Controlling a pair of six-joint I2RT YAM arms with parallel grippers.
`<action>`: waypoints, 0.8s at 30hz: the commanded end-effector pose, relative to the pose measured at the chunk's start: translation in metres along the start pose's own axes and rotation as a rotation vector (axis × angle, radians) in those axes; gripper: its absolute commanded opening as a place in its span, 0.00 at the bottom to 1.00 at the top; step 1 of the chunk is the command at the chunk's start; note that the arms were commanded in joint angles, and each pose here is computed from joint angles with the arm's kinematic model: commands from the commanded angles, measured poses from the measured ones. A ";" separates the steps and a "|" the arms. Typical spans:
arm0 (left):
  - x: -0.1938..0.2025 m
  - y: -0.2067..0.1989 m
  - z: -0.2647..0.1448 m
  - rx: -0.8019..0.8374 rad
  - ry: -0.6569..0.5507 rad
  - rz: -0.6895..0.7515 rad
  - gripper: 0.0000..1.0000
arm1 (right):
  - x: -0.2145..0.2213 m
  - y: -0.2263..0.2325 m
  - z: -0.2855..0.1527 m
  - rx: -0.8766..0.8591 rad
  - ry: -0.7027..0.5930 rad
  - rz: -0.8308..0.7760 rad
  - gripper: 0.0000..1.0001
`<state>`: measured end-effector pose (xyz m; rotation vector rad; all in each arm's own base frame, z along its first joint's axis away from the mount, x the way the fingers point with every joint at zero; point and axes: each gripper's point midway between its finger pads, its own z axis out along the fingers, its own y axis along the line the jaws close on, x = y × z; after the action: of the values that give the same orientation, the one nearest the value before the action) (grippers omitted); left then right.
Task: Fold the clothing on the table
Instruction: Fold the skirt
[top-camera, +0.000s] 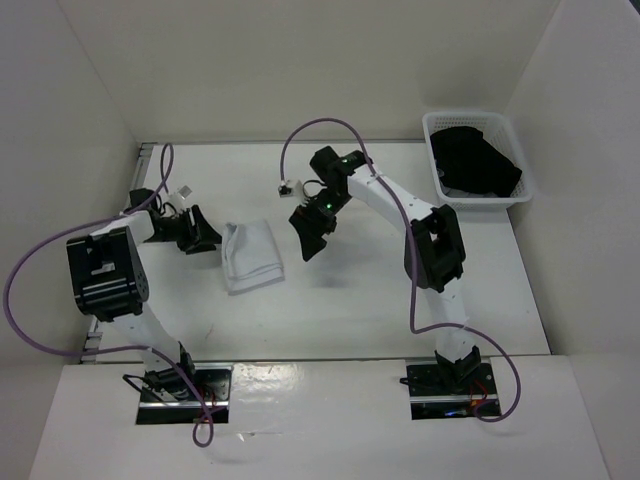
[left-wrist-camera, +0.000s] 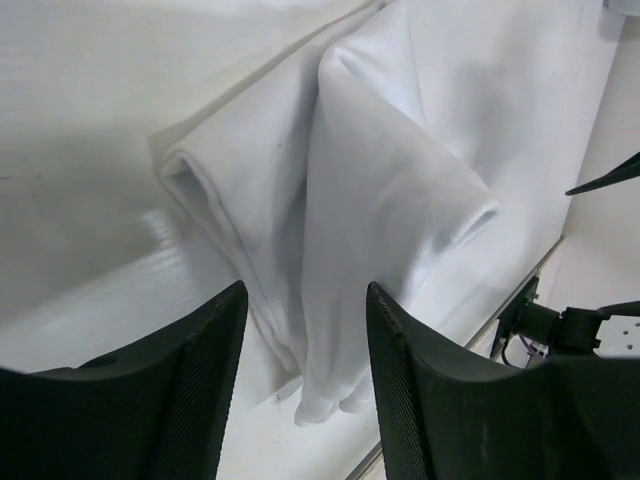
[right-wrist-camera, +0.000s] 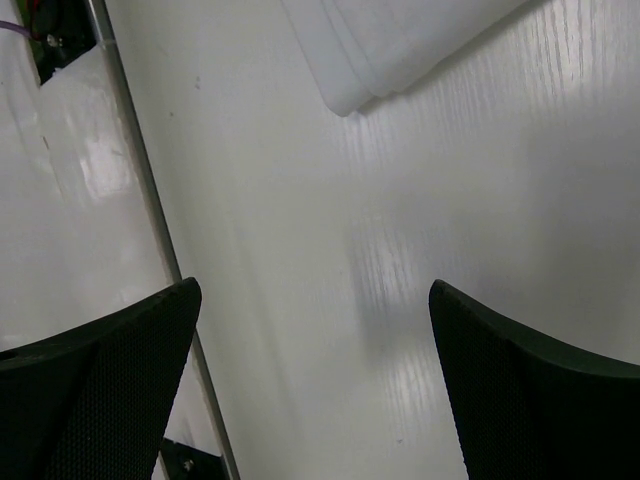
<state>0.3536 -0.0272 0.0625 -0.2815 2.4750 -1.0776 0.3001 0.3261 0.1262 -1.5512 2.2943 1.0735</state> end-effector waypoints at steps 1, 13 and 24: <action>-0.014 -0.001 -0.020 -0.024 -0.046 0.075 0.59 | -0.018 0.004 -0.019 0.061 -0.066 -0.093 0.99; -0.074 -0.112 -0.084 0.164 -0.271 0.348 0.60 | -0.009 -0.002 -0.018 0.089 -0.074 -0.088 0.99; 0.013 -0.195 -0.019 0.516 0.097 0.526 0.60 | -0.002 -0.009 -0.014 0.110 -0.055 -0.081 0.99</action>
<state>0.3510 -0.1341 0.2076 0.4127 2.1177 -1.3200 0.3055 0.3173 0.1110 -1.5480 2.2818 0.9792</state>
